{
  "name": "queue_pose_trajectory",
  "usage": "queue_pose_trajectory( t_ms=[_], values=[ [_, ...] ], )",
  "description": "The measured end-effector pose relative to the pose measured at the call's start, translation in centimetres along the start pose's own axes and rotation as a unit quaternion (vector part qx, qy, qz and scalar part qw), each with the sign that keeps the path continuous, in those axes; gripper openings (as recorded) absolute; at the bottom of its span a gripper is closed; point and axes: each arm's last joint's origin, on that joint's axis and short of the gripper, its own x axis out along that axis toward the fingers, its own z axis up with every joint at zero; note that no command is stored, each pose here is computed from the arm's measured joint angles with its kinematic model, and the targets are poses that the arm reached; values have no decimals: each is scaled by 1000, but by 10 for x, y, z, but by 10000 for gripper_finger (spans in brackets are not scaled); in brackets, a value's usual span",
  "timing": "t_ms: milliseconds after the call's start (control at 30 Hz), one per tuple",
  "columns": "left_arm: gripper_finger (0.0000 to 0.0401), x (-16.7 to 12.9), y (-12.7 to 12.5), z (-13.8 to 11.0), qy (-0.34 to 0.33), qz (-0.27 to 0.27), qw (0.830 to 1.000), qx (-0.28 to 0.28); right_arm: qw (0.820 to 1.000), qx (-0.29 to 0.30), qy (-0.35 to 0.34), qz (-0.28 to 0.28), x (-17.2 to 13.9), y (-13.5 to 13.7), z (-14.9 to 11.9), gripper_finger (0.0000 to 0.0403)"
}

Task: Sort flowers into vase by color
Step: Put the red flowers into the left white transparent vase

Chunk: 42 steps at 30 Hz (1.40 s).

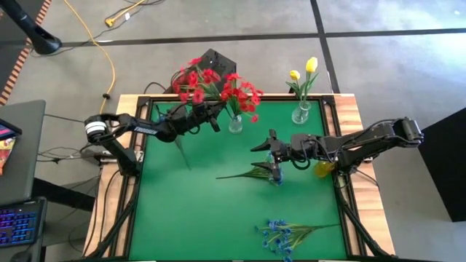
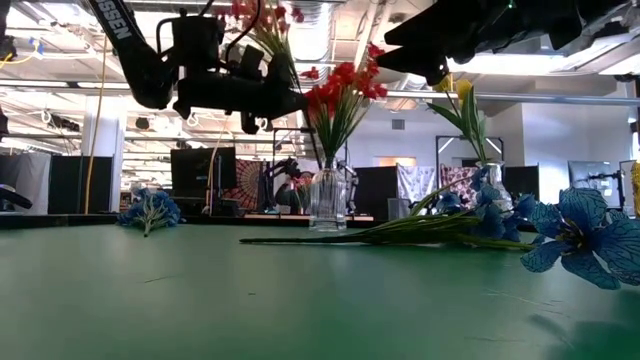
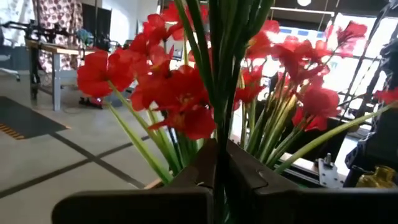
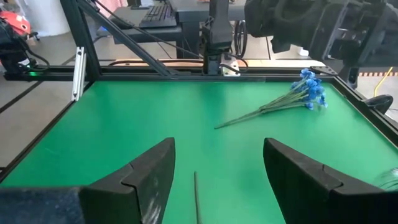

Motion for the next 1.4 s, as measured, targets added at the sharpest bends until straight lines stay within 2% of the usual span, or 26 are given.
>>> queue_pose_trajectory(
  t_ms=[300, 633, 1067, 1400],
  values=[
    [0, 0, -1, 1, -2, -16, 1000, 3, 1000, 0, 1, 0, 0, 0, 0, 270],
    [0, -6, -4, 22, -37, -21, 999, 15, 1000, -3, 3, -1, 0, 0, -1, 270],
    [0, -1, -5, 23, -35, -15, 999, 16, 1000, -4, 0, -1, 0, 0, 0, 270],
    [0, 11, -10, 30, -5, -16, 999, 42, 1000, 0, 0, -1, 0, 0, 0, 270]
  ],
)
